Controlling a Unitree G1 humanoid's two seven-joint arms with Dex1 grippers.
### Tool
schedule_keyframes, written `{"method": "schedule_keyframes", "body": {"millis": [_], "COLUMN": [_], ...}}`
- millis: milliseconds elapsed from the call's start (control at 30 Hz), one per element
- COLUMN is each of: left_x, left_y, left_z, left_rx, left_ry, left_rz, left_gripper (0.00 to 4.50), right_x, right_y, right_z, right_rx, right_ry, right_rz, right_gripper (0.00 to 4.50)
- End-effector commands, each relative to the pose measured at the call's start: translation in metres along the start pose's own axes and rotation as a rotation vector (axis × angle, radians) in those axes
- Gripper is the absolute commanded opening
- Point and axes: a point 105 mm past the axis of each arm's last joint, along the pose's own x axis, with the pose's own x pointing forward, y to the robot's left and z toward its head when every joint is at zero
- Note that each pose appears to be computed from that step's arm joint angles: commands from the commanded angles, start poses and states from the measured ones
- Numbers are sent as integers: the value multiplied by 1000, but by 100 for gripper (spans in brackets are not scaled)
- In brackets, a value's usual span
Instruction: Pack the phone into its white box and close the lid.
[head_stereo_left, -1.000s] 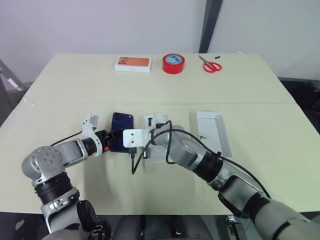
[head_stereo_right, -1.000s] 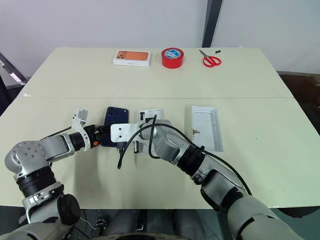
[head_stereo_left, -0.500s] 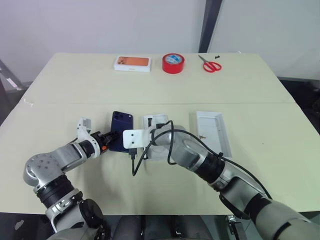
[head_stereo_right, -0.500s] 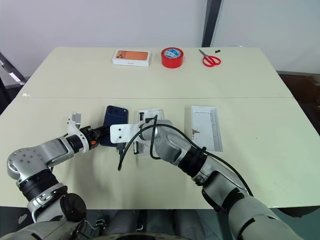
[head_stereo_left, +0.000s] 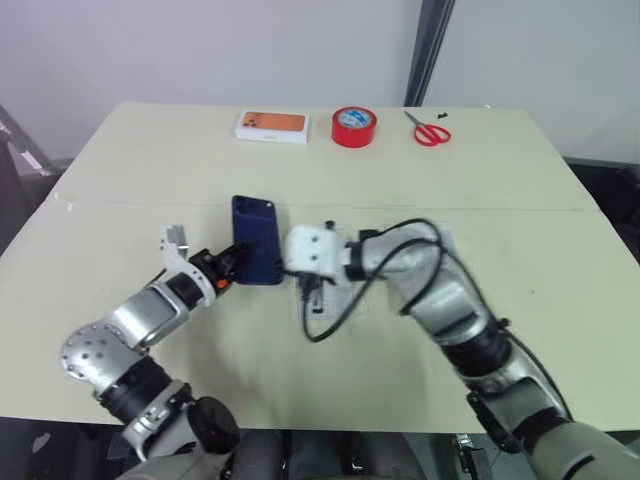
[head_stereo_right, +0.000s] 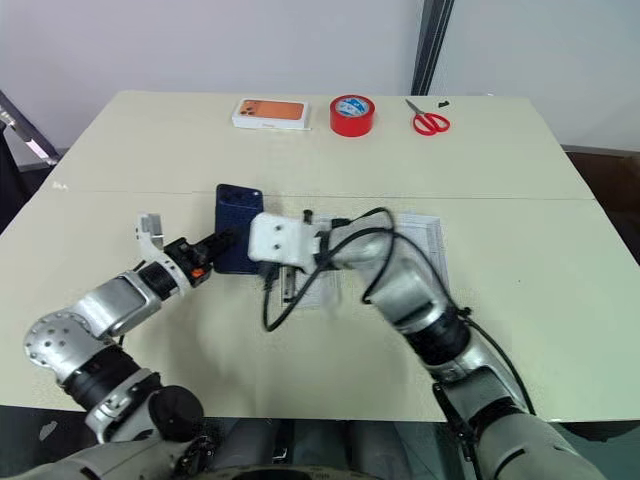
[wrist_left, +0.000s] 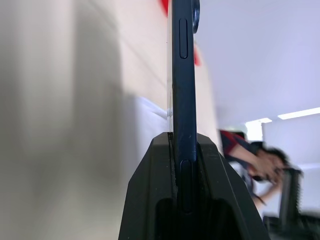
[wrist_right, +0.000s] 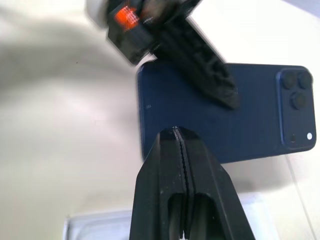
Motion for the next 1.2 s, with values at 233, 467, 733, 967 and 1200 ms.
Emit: {"method": "schedule_keyframes", "body": {"millis": [233, 467, 733, 967, 1200], "left_x": [20, 23, 7, -10, -17], "left_y": [-4, -7, -25, -31, -26], "left_z": [-48, -55, -48, -25, 18], "left_rx": [-39, -52, 124, 415, 560], "left_ry": [134, 160, 216, 252, 85], "left_rz": [54, 50, -7, 25, 92], "left_gripper": [8, 210, 447, 447, 447], "right_x": [-35, -33, -29, -27, -29], "right_y": [-14, -11, -10, -11, -14], "right_z": [-24, -24, -25, -25, -29], "right_rx": [44, 54, 43, 46, 63], "right_ry": [34, 29, 40, 39, 56], "right_rz": [-73, -75, -60, -56, -74], "right_gripper": [0, 0, 0, 0, 0]}}
